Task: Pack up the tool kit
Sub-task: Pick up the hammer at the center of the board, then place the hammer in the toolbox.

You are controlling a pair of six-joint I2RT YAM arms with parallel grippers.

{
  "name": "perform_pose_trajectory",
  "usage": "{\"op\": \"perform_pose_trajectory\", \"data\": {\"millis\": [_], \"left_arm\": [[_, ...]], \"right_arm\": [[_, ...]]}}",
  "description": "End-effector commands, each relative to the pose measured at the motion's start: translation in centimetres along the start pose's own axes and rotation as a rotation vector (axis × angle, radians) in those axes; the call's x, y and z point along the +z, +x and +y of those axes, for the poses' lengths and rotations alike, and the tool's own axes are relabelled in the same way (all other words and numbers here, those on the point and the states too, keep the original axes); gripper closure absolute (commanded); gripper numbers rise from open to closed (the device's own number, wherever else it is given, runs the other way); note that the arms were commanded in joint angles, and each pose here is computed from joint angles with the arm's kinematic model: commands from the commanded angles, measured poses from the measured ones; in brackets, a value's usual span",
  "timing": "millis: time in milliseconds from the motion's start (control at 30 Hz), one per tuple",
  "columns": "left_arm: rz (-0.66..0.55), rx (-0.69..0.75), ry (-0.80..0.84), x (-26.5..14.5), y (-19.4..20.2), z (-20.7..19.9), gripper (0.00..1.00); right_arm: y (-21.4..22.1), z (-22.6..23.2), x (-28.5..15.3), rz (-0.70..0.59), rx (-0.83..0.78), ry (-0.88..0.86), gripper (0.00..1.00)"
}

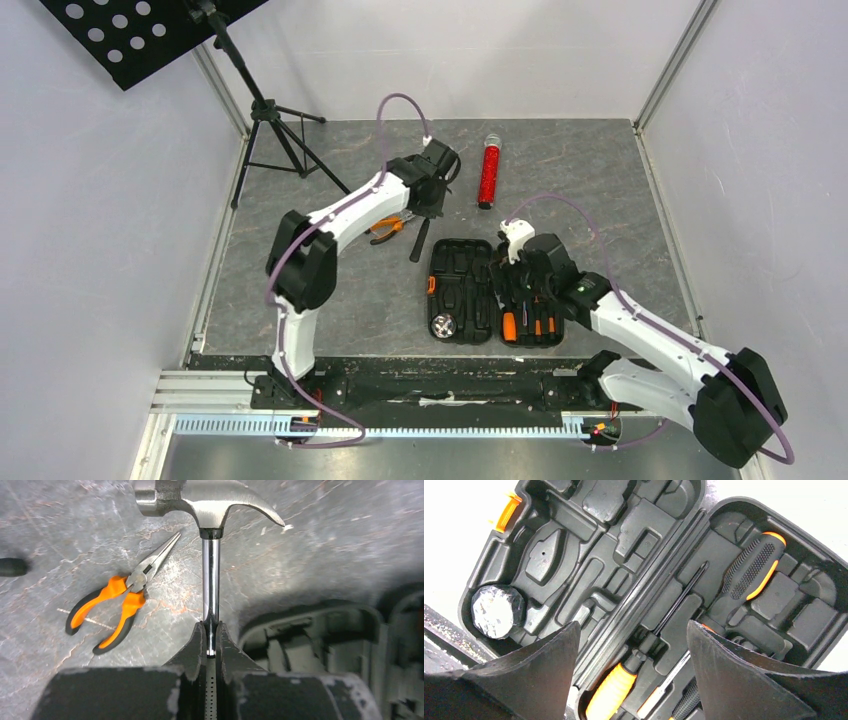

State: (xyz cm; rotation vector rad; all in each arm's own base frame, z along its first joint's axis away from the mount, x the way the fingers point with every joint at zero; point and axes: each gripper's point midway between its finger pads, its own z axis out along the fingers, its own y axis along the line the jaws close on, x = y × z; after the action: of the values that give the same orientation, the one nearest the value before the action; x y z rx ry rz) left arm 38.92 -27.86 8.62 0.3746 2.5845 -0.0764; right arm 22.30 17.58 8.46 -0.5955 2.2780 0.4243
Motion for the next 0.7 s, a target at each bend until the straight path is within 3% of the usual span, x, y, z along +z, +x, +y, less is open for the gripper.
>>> {"op": "perform_pose_trajectory", "data": {"millis": [0, 200, 367, 667], "left_arm": [[-0.176, -0.139, 0.098, -7.8, -4.0, -2.1, 0.98], [-0.087, -0.250, 0.163, -8.9, 0.9, -6.6, 0.98], [-0.084, -0.338, 0.180, -8.8, 4.8, -10.3, 0.98], [-0.061, -0.400, 0.161, -7.0, 6.9, -13.3, 0.96]], "right_arm": [[-1.0, -0.5, -0.7, -0.062, 0.014, 0.027, 0.19], [-1.3, -1.3, -1.6, -0.105, 0.029, 0.069, 0.19], [-1.2, -1.9, -2.3, -0.136, 0.047, 0.105, 0.18], [0.1, -2.3, -2.8, -0.140, 0.060, 0.115, 0.17]]}}
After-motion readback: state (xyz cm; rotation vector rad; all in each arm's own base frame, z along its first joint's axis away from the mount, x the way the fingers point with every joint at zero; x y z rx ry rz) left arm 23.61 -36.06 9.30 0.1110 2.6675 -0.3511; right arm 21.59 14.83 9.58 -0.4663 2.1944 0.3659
